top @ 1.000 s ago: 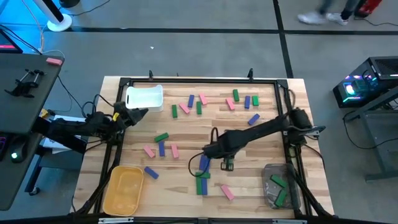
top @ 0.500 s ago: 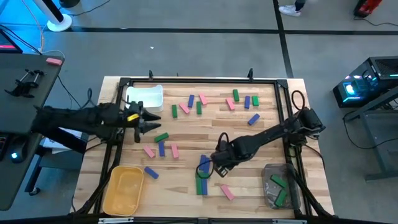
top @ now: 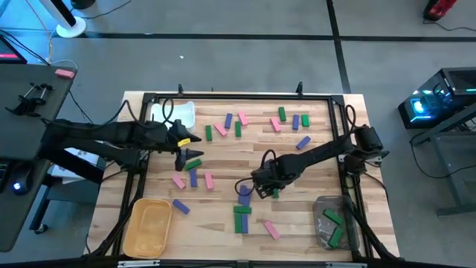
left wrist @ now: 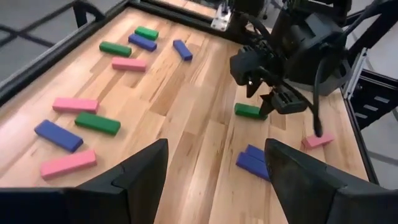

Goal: Sort blocks
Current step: Put the green block into the black transparent bin

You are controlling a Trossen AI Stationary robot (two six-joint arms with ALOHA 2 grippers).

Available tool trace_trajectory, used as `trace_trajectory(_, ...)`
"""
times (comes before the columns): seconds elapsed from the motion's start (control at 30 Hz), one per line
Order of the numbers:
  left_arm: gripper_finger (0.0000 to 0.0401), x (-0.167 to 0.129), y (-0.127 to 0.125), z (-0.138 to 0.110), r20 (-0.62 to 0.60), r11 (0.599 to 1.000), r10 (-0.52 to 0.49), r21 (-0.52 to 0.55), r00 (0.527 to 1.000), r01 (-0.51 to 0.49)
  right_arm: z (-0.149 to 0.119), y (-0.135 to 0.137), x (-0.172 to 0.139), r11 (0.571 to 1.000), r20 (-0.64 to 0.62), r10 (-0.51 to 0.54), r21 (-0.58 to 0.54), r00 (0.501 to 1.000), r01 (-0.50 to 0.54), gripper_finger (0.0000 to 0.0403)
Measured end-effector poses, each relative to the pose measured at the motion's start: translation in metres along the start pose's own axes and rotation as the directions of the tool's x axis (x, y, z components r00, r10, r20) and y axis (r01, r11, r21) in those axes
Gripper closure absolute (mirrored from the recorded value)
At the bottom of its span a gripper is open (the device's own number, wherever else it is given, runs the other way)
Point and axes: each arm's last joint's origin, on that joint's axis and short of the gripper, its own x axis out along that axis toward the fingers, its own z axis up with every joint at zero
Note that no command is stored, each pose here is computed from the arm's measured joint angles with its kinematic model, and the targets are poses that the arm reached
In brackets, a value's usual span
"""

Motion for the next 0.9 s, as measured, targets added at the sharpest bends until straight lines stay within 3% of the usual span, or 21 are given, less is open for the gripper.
trace_trajectory(0.1,0.0148,0.004,-0.001,-0.001,-0.013,1.0,0.004,-0.014,1.0,-0.005,0.001,-0.01,0.01,0.999,-0.018,-0.033,0.041,0.999,0.033,0.0164)
trace_trajectory(0.3,0.0148,0.01,-0.002,-0.001,-0.02,0.997,0.007,-0.075,1.0,-0.008,0.003,-0.015,0.028,0.997,-0.02,0.054,0.049,0.998,-0.053,0.0184)
trace_trajectory(0.4,0.0148,0.01,-0.002,0.001,-0.006,0.995,0.002,-0.102,1.0,-0.003,0.0,-0.02,0.034,0.998,-0.03,0.046,0.054,0.999,-0.044,0.02)
trace_trajectory(0.5,0.0148,0.012,-0.004,0.006,0.045,0.991,-0.006,-0.132,0.999,0.012,-0.004,-0.024,0.035,1.0,-0.041,0.001,-0.006,0.999,-0.002,0.0241)
trace_trajectory(0.6,0.0148,0.017,-0.007,0.013,0.121,0.988,-0.018,-0.153,0.992,0.037,-0.008,-0.026,0.031,0.997,-0.046,-0.015,-0.074,0.999,0.012,0.0313)
trace_trajectory(0.7,0.0148,0.024,-0.011,0.019,0.18,0.985,-0.034,-0.162,0.983,0.064,-0.018,-0.033,0.018,0.991,-0.08,-0.034,-0.129,0.996,0.023,0.0383)
trace_trajectory(0.9,0.0148,0.045,-0.017,0.024,0.231,0.982,-0.049,-0.168,0.972,0.09,-0.048,-0.052,-0.045,0.981,-0.019,0.057,-0.182,0.998,-0.06,0.0373)
